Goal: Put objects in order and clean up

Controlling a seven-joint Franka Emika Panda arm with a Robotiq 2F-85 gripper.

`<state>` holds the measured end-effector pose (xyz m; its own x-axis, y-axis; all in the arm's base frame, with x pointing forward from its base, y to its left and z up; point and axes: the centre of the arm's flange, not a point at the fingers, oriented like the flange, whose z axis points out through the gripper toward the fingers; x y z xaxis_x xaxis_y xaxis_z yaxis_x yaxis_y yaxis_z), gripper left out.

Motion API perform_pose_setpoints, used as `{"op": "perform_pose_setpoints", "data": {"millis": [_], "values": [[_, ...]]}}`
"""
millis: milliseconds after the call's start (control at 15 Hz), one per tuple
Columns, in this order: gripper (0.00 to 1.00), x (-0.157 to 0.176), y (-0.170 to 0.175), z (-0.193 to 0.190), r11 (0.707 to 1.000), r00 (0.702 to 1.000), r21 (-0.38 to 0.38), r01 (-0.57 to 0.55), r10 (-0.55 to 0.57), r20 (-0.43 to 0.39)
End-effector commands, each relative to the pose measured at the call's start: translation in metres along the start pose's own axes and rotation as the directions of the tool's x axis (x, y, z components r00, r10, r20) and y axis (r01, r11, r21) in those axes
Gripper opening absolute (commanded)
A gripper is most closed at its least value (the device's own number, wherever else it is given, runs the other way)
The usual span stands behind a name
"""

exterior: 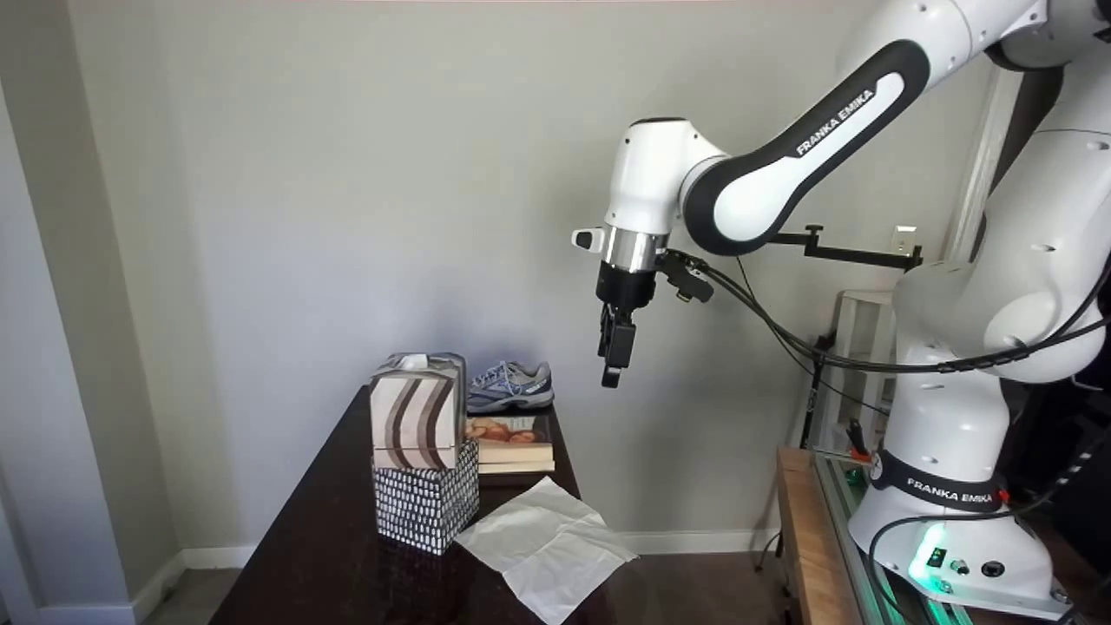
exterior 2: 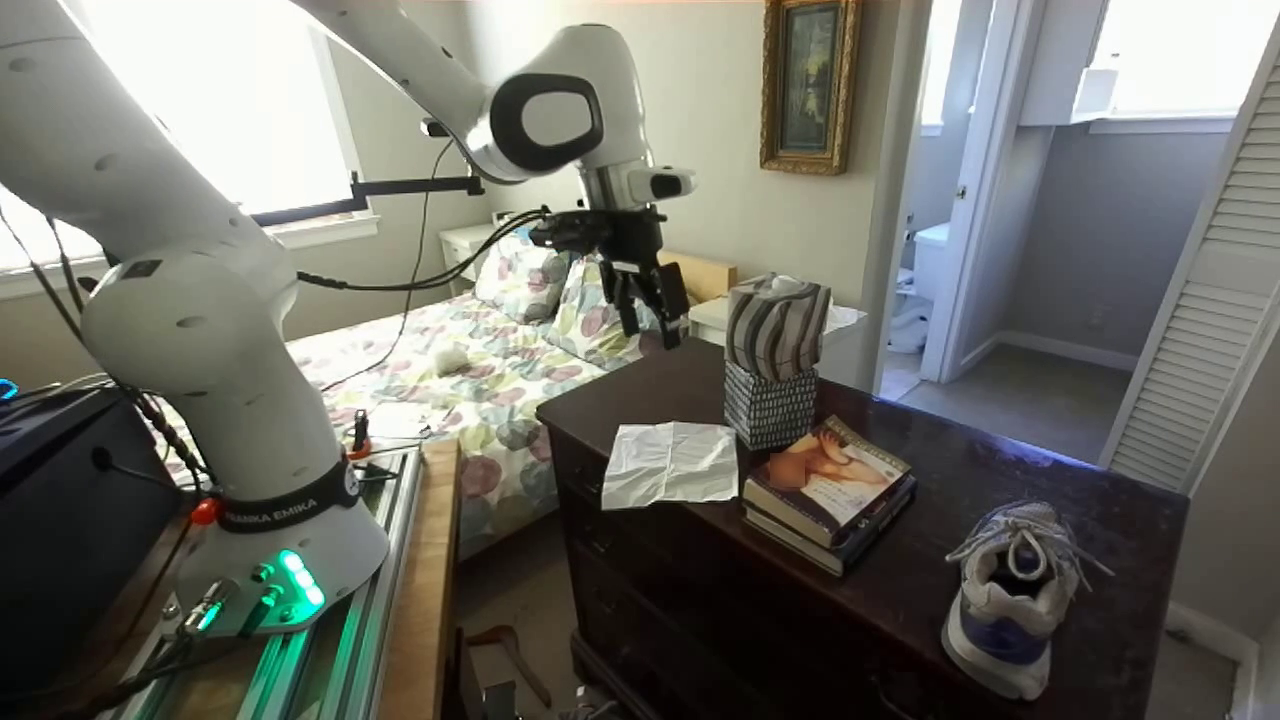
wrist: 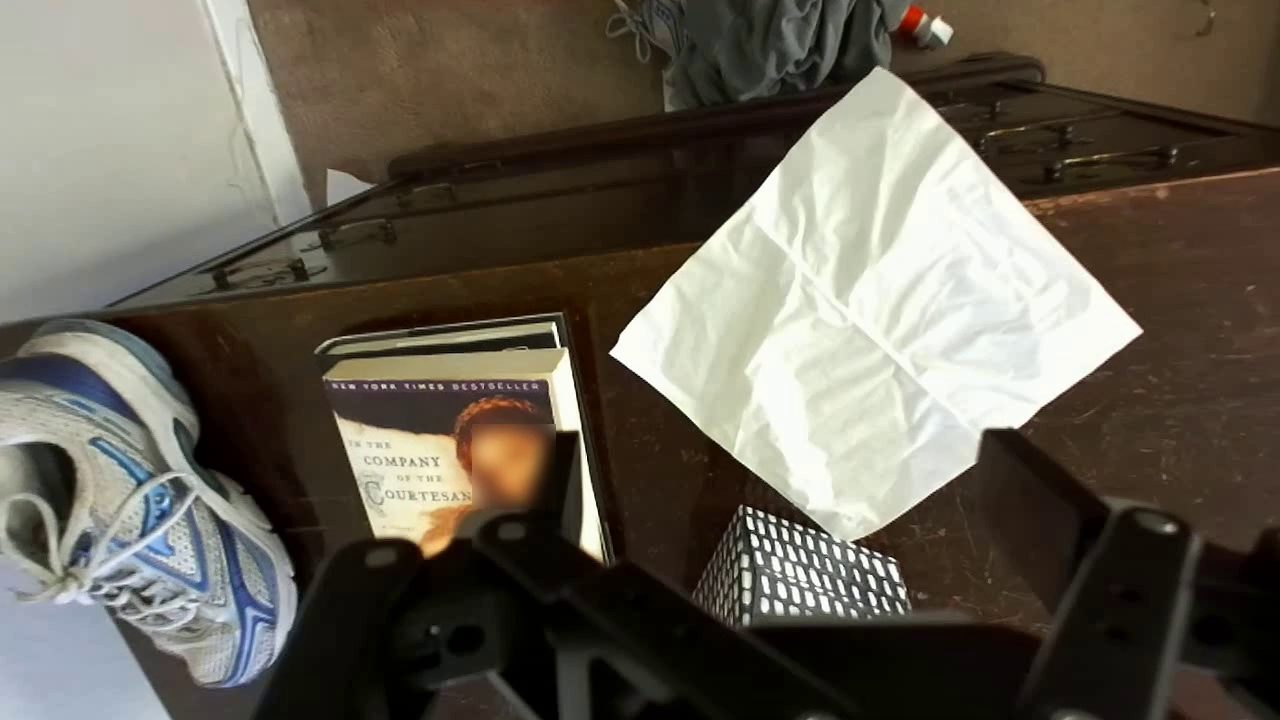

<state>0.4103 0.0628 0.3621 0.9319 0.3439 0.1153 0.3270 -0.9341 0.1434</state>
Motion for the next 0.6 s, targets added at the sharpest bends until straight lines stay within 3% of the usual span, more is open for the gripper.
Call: {"op": "perform_pose_setpoints", "data": {"millis": [0,533], "values": [[1.0,0.005,0.023,0.049,0.996,0.998,0.064,0.055,-0.053,-0.039],[1.0,-0.009,0.07,0.151,0.996,0.998,0.091,0.007,-0.013,0.059]]}}
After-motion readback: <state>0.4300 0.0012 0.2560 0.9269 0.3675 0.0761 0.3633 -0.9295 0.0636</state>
